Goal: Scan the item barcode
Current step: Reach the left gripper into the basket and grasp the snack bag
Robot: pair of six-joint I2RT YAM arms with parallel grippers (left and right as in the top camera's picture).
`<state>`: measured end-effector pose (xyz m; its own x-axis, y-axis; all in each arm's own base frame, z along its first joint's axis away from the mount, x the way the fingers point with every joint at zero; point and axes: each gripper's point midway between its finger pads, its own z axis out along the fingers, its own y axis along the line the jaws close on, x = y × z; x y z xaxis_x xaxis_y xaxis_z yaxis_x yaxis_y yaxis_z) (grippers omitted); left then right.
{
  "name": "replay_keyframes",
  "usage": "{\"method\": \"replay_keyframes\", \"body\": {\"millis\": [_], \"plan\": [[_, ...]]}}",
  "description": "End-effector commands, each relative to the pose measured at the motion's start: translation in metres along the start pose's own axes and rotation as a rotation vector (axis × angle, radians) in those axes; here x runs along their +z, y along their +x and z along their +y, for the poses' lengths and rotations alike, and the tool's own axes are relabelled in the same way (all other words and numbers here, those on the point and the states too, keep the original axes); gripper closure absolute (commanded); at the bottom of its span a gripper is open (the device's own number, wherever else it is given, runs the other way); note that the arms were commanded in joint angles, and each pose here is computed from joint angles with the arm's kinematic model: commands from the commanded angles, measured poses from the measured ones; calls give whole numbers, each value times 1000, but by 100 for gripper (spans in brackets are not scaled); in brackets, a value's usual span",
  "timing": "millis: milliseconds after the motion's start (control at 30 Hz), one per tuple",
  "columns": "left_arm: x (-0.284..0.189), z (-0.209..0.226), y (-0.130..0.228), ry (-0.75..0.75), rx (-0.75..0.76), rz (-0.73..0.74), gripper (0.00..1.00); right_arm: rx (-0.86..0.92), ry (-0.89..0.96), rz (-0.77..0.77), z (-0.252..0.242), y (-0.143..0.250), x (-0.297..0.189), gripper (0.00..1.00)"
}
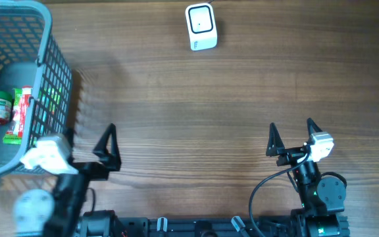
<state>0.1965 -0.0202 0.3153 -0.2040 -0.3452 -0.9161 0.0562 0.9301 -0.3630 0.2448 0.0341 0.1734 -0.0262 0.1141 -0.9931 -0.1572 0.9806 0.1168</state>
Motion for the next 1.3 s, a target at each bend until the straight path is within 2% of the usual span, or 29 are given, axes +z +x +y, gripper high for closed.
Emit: {"method": "replay_keyframes", "body": {"millis": [0,67,233,433,667,767,1033,1167,1267], "plan": [[-12,-29,-58,8,-27,76,0,16,6,-8,-1,-2,0,0],[-11,-35,-74,-31,-44,183,0,16,6,-8,-1,-2,0,0],[9,-39,-98,-93,42,433,0,15,6,-8,-1,-2,0,1],[61,-32,-113,-128,59,516,0,16,6,-8,-1,-2,0,0],[94,58,-126,-585,180,496,0,15,6,-8,-1,-2,0,0],[96,95,-131,-699,141,498,0,16,6,-8,-1,-2,0,0],[63,185,-139,-932,28,523,0,16,6,-8,-1,-2,0,0],[57,217,-130,-967,-48,557,0,16,6,-8,-1,-2,0,0],[61,236,-117,-978,-52,618,0,16,6,-8,-1,-2,0,0]]}}
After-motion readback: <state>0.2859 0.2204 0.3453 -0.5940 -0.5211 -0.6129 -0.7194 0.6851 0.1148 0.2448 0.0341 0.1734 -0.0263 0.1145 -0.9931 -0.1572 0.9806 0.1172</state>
